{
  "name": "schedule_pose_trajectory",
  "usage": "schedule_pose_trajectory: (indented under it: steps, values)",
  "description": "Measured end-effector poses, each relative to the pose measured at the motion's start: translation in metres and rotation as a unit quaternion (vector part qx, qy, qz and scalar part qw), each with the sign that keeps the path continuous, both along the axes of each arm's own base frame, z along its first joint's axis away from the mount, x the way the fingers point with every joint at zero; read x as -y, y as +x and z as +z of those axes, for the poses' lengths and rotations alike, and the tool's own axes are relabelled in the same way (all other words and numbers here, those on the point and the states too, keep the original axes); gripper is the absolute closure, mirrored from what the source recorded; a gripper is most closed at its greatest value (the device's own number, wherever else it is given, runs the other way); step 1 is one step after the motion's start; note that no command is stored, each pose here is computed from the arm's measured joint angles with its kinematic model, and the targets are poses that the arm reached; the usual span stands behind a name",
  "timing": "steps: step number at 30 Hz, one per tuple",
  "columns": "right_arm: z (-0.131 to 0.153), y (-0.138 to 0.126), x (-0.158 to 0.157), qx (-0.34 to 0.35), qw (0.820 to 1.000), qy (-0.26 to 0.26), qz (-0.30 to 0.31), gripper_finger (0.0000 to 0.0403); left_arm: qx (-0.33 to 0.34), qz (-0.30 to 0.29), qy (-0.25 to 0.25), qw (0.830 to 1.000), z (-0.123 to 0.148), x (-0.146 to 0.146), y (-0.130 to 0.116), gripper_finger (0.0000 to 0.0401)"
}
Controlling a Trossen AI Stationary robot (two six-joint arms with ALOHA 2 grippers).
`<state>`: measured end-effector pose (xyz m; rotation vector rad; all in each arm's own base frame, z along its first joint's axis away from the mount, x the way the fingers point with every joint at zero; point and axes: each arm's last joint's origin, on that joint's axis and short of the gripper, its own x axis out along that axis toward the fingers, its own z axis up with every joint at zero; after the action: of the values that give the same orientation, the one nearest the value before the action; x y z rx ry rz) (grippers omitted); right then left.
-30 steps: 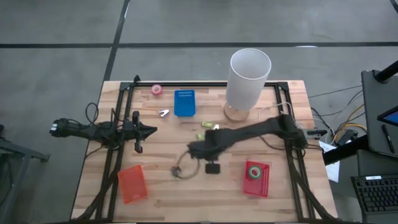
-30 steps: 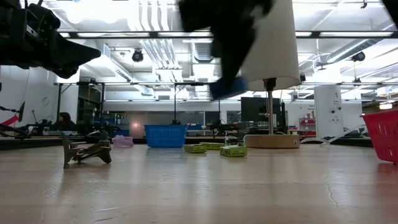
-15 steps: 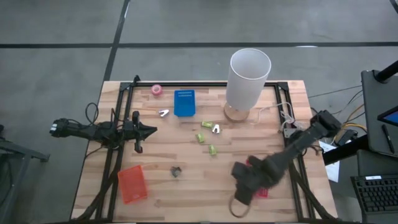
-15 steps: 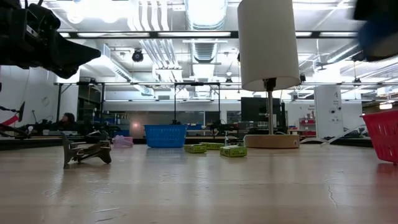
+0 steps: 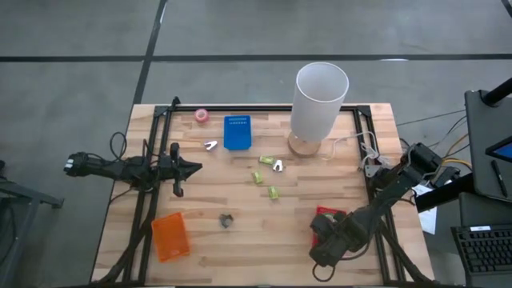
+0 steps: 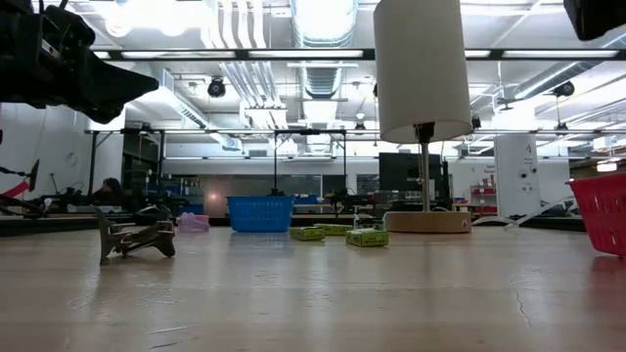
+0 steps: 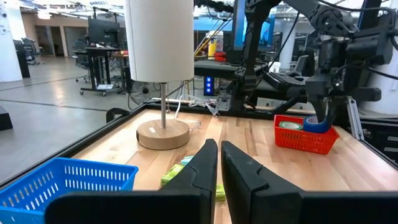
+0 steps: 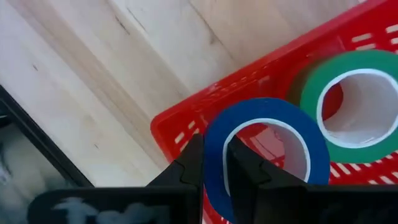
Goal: Pick and place Stapler, Stapler remover, tape
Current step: Put the blue tape into the red bin
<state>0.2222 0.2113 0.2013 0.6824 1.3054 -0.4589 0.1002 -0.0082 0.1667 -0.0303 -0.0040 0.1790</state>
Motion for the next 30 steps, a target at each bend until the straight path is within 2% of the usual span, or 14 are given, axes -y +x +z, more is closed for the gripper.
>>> schedule_pose_trajectory:
  steps: [12,30]
  values:
    - [-0.017,0.0,0.0,0.024,0.999,0.026,-0.009,0.0356,0.0,0.0,0.0,1.0,0.0,0.0,0.0,0.0375]
    - [-0.033,-0.008,0.006,0.022,0.999,0.004,-0.03,0.0344,0.0,0.0,0.0,1.0,0.0,0.0,0.0,0.0375]
